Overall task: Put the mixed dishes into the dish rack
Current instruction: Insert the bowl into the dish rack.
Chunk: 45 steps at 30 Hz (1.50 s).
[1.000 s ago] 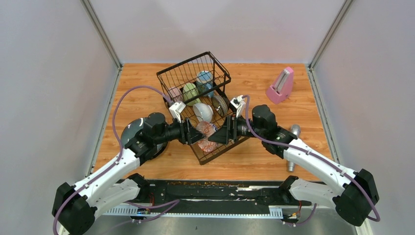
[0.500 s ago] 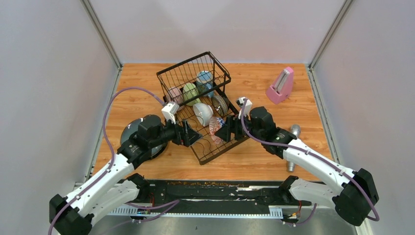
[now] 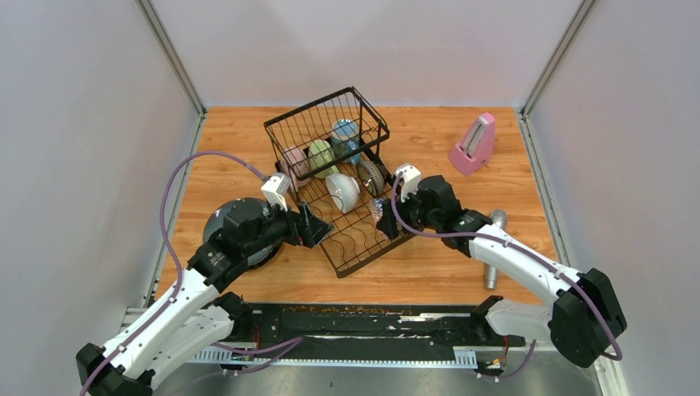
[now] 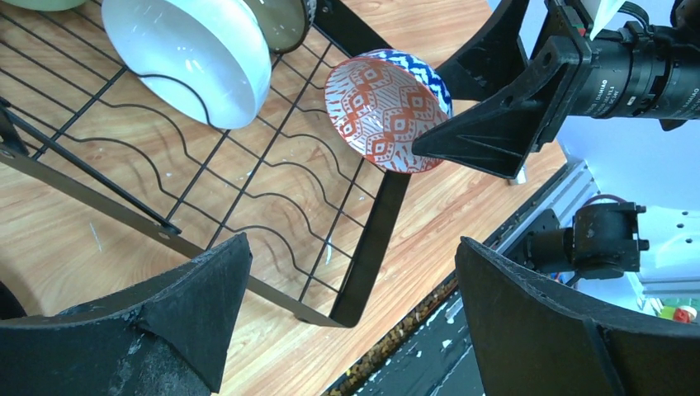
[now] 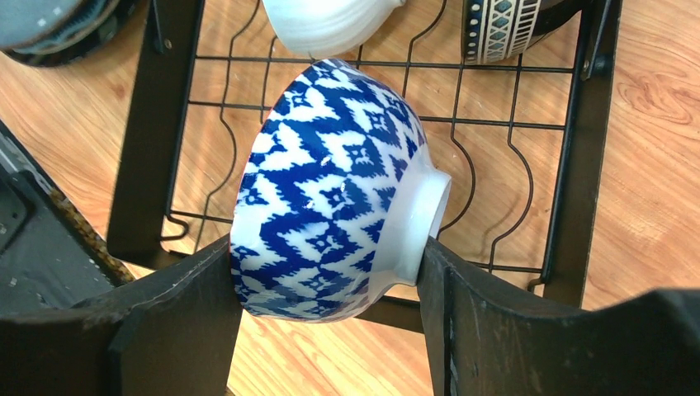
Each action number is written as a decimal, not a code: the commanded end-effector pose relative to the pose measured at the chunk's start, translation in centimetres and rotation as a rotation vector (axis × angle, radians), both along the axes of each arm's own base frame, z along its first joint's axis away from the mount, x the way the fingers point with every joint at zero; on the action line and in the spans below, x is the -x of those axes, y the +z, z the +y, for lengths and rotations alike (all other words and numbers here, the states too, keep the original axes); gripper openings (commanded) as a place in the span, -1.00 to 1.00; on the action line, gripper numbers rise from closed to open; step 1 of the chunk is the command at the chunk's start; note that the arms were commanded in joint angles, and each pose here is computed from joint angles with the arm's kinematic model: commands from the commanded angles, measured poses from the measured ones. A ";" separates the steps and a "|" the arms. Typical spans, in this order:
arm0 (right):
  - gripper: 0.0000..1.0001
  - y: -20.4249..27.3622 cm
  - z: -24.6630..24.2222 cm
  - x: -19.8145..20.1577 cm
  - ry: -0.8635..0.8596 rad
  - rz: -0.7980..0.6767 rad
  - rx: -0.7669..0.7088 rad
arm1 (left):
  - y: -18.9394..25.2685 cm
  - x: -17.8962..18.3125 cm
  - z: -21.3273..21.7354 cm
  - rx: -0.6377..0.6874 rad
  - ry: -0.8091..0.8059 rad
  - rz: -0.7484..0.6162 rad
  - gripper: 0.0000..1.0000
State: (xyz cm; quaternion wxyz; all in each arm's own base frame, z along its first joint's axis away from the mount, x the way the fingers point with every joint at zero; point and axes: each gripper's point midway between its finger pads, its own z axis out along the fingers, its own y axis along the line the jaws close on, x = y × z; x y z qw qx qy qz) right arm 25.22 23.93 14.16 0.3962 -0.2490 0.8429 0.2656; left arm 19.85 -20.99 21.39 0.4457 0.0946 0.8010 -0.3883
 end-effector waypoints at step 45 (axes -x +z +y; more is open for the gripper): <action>0.71 1.1 0.1 -1.3 -0.014 -0.047 -0.008 | -3.4 -0.5 10.1 -0.176 0.527 0.109 1.00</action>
